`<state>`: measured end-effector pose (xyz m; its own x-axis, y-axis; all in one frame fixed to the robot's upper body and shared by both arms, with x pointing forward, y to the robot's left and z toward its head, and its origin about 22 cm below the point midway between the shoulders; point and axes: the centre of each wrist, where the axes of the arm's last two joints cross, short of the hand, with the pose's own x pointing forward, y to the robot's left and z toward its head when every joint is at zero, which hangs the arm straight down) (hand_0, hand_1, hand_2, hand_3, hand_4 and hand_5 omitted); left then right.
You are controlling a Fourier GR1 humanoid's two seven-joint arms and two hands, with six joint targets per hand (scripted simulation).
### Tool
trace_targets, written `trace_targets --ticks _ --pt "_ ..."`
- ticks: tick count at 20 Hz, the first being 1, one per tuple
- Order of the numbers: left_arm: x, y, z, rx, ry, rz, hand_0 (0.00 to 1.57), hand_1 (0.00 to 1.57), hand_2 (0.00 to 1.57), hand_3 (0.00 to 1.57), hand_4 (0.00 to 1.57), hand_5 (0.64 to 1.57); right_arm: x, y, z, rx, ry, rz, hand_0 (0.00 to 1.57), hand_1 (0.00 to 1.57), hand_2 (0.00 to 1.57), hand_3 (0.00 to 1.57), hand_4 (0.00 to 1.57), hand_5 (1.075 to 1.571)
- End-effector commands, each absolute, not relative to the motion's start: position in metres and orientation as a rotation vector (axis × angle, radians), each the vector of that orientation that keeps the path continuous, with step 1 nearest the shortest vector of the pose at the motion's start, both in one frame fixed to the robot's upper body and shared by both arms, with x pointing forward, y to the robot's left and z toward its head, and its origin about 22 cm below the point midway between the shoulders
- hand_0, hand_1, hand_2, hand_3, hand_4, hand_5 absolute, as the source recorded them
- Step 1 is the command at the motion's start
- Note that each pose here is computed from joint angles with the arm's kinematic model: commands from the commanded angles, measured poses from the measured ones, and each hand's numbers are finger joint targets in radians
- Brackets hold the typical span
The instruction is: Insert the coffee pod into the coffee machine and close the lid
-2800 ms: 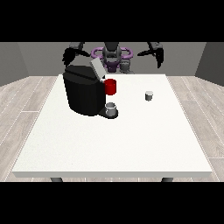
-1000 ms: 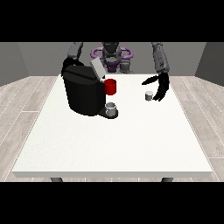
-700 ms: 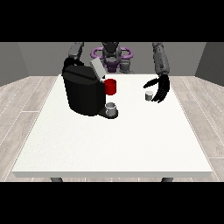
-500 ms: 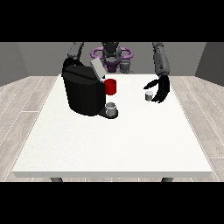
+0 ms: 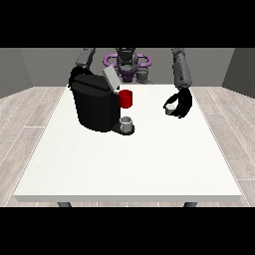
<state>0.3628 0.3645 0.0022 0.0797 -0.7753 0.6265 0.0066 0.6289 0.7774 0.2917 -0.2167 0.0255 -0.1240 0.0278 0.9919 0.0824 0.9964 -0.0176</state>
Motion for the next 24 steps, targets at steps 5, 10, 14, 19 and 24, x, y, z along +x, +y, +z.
trace_targets --ticks 5,10,14,19,24 --pt "0.355 0.390 0.002 0.792 -1.343 -0.799 0.97 0.97 1.05 0.79 0.32 1.571 0.293 -0.219 0.037 -0.081 -1.710 -0.047 0.00 0.00 0.00 0.00 0.41 1.571" --pt "0.368 0.365 0.003 0.773 -1.389 -0.826 1.27 1.27 1.40 1.36 0.51 1.571 0.296 -0.219 0.031 -0.074 -1.662 -0.104 0.00 0.00 0.00 0.00 0.43 1.571" --pt "0.387 0.358 0.035 0.681 -1.489 -0.866 1.48 1.48 1.47 1.41 0.63 1.571 0.290 -0.215 0.015 -0.069 -1.620 -0.090 0.00 0.00 0.00 0.00 0.50 1.571" --pt "0.406 0.347 0.073 0.631 -1.522 -0.920 1.32 1.32 1.38 1.35 0.58 1.571 0.296 -0.223 0.002 -0.093 -1.607 -0.081 0.00 0.00 0.00 0.00 0.51 1.571" --pt "0.422 0.321 0.097 0.619 -1.587 -0.941 1.23 1.23 1.32 1.29 0.57 1.571 0.303 -0.232 0.006 -0.064 -1.618 -0.068 0.00 0.00 0.00 0.00 0.49 1.571"
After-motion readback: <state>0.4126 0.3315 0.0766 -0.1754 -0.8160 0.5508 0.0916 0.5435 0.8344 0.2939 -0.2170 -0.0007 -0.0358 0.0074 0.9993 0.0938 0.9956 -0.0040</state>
